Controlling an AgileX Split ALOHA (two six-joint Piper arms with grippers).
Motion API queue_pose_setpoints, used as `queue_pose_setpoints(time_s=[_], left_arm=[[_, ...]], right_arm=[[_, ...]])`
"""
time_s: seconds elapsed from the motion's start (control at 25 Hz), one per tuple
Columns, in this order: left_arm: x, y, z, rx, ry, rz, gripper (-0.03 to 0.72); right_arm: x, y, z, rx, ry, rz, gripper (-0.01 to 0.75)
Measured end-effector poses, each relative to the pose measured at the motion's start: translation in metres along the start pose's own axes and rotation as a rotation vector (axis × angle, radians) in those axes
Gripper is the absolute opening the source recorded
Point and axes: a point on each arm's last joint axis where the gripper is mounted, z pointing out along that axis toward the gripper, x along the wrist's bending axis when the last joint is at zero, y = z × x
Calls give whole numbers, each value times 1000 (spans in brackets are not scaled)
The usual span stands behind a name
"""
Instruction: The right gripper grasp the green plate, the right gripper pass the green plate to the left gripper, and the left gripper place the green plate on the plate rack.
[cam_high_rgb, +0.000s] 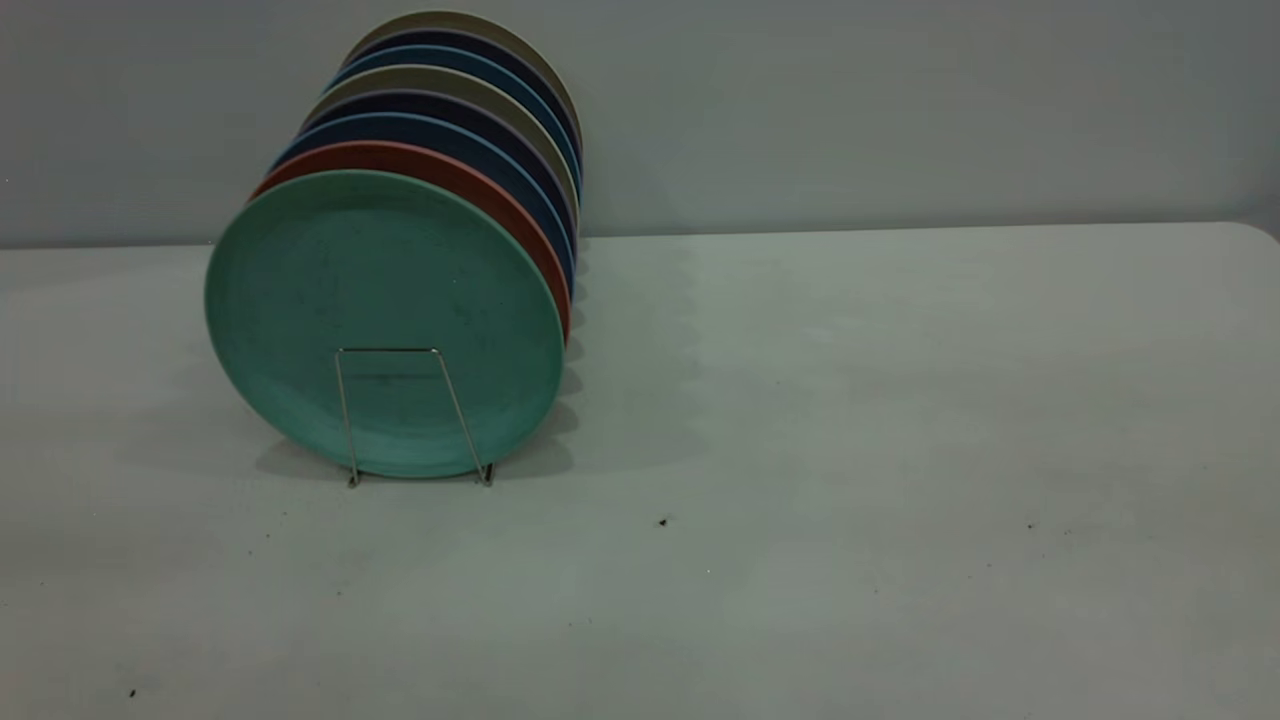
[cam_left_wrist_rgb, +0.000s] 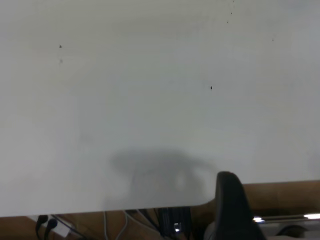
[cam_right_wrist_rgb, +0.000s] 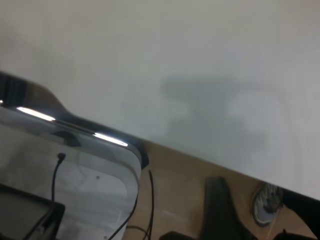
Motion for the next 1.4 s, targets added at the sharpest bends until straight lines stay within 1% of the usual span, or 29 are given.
queue_pose_setpoints(time_s=[0.08,0.2,0.4,0.56,0.72,0.8,0.96,1.2,1.24,1.4], left_arm=[[2,-13,-4,-21,-2,5,449],[5,-30,-12,-77,-8,18,449],[9,-52,-29,-194,-18,11,449],[11,-65,-39,-279,-23,30,449],[13,-76,-45,-314,-26,35,449],[12,-81,-47,-311,-39,29,449],[11,-86,-47,-291,-62,30,449],[8,-89,-41,-258,-84,82,449],[6,-90,-41,-255,-100,93,449],[5,-90,-41,-257,-111,126,449]], right_arm=[[2,-18,2,-40,4,-12,506],[5,-43,3,-129,1,-15,506],[8,-79,5,-249,-10,-25,506],[10,-100,4,-344,-20,-33,506],[12,-113,3,-412,-16,-34,506],[13,-115,2,-434,-16,-34,506],[13,-116,1,-441,-16,-34,506],[13,-117,2,-439,-13,-35,506],[13,-117,2,-439,-13,-35,506],[13,-117,2,-439,-12,-34,506]])
